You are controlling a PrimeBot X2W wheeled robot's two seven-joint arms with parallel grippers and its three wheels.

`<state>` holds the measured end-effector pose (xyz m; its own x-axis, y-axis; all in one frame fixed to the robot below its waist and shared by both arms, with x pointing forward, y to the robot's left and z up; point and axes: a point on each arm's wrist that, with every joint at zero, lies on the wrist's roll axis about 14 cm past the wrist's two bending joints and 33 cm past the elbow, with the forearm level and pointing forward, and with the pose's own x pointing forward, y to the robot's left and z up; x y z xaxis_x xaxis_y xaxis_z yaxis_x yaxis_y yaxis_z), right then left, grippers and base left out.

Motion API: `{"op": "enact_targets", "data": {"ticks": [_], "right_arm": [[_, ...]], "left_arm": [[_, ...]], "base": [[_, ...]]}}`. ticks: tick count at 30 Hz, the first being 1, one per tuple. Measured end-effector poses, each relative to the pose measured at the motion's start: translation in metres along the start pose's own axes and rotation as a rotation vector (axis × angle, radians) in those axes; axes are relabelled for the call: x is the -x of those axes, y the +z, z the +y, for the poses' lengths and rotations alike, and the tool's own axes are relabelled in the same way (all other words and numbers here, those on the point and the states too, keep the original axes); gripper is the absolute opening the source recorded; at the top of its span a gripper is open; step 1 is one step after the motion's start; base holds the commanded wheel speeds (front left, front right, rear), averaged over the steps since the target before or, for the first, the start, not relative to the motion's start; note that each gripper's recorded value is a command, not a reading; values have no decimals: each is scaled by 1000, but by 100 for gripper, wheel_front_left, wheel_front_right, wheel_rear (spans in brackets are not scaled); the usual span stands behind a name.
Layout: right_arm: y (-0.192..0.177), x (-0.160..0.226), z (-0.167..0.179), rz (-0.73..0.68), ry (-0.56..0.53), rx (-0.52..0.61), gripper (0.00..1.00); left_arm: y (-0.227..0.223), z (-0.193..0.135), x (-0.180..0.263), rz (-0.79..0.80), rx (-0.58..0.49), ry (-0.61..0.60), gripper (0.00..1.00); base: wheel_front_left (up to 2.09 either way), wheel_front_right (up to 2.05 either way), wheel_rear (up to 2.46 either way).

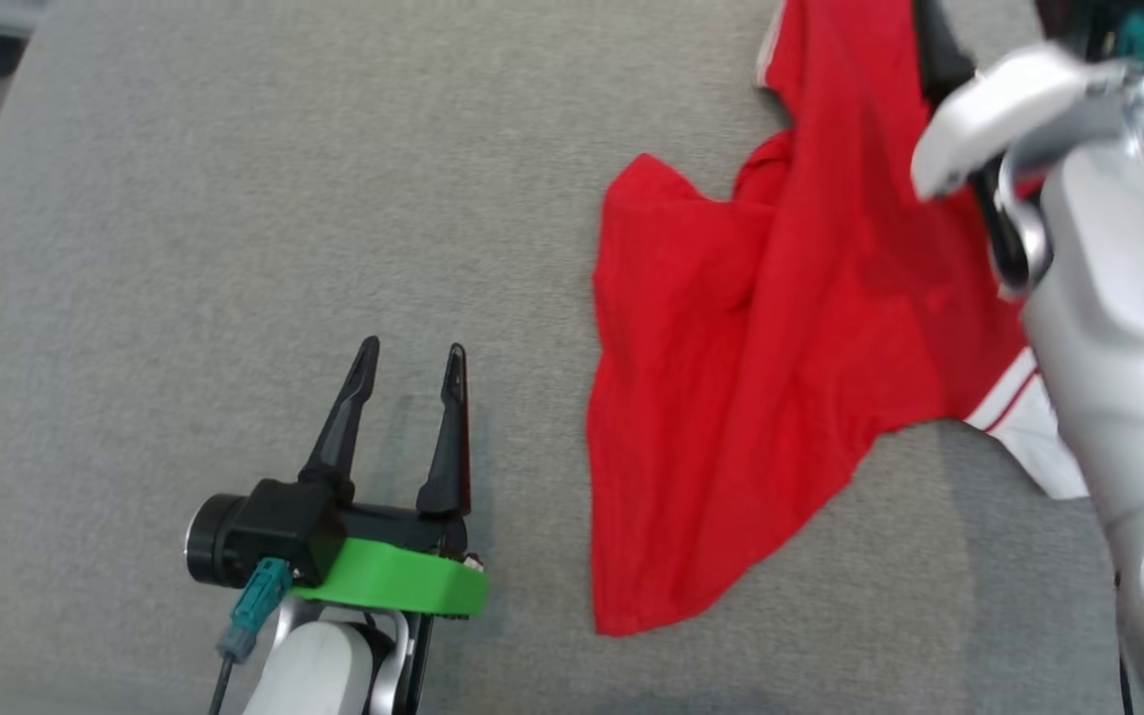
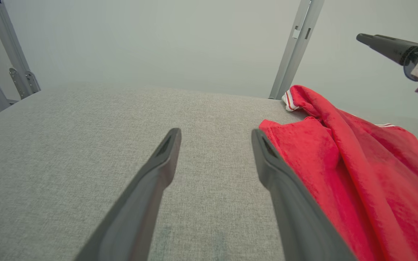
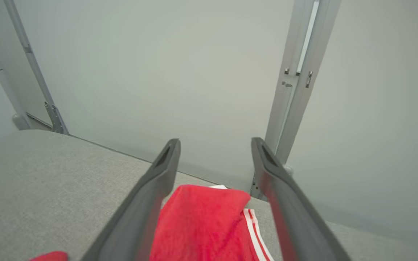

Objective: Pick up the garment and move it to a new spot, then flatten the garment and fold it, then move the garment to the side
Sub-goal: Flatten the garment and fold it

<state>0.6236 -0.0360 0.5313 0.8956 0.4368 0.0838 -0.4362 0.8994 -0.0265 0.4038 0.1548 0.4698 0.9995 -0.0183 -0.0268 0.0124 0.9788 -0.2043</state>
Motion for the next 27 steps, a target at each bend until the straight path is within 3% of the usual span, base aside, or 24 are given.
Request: {"op": "enact_targets", "data": {"ticks": [6, 14, 27], "right_arm": [[-14, 83, -22, -25, -102, -41, 100], [-17, 178, -24, -39, -249, -100, 100], [-4, 241, -23, -48, -343, -102, 100]], "left_arm": [[-6, -19, -1, 10, -5, -69, 100], [-8, -34, 6, 15, 8, -123, 100], [-10, -43, 23, 27, 33, -146, 100]], "base": [[0, 0, 0], [0, 0, 0], [0, 0, 0]]}}
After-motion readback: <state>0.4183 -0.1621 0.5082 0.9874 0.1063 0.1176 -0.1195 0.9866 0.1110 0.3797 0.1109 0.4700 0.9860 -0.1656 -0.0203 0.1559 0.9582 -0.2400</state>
